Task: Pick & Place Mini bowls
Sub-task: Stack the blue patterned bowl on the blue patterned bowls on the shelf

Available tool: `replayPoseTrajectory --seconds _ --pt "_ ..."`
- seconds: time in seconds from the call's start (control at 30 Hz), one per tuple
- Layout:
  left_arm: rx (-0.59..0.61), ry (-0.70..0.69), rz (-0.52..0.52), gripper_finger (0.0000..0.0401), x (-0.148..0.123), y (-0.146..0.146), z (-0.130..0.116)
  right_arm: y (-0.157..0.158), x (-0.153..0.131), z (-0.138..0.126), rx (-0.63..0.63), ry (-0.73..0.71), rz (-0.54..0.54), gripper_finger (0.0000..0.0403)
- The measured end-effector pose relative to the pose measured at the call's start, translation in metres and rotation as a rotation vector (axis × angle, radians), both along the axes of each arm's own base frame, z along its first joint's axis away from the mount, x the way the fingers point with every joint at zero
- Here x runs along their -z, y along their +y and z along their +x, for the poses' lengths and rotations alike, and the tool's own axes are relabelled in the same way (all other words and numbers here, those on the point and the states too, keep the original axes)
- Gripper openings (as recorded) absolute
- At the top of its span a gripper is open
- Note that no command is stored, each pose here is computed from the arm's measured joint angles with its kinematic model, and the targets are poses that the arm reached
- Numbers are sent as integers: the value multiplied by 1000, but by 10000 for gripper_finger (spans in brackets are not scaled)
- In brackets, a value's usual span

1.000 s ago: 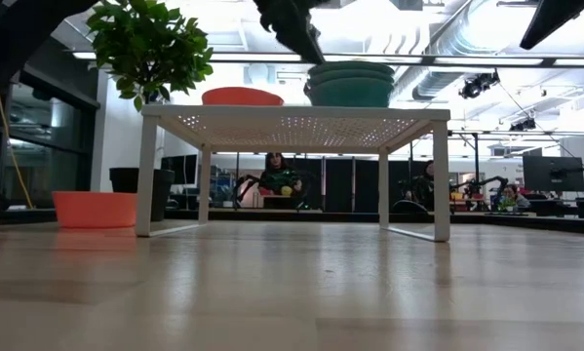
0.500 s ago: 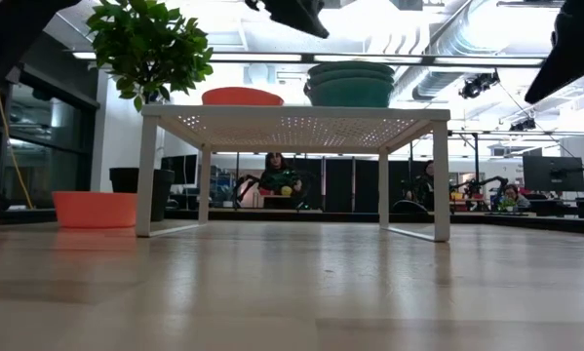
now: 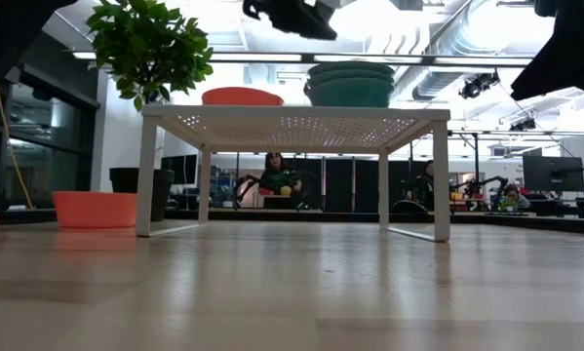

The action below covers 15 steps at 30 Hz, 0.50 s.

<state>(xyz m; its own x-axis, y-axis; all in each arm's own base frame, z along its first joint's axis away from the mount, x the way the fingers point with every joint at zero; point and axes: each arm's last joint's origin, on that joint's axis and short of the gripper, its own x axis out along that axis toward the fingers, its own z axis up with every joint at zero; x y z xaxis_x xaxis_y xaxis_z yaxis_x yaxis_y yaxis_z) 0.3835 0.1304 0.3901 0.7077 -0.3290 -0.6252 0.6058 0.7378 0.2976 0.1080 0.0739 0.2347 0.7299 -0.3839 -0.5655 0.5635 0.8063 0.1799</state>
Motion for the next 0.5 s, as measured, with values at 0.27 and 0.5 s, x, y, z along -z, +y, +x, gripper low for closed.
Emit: replayPoseTrajectory --seconds 0.27,0.5 --pt "177 -138 -83 124 7 15 -6 -4 -5 -4 -25 -45 1 94" --pt "295 -262 -190 124 4 39 -20 -1 -5 -1 -45 -52 -18 94"
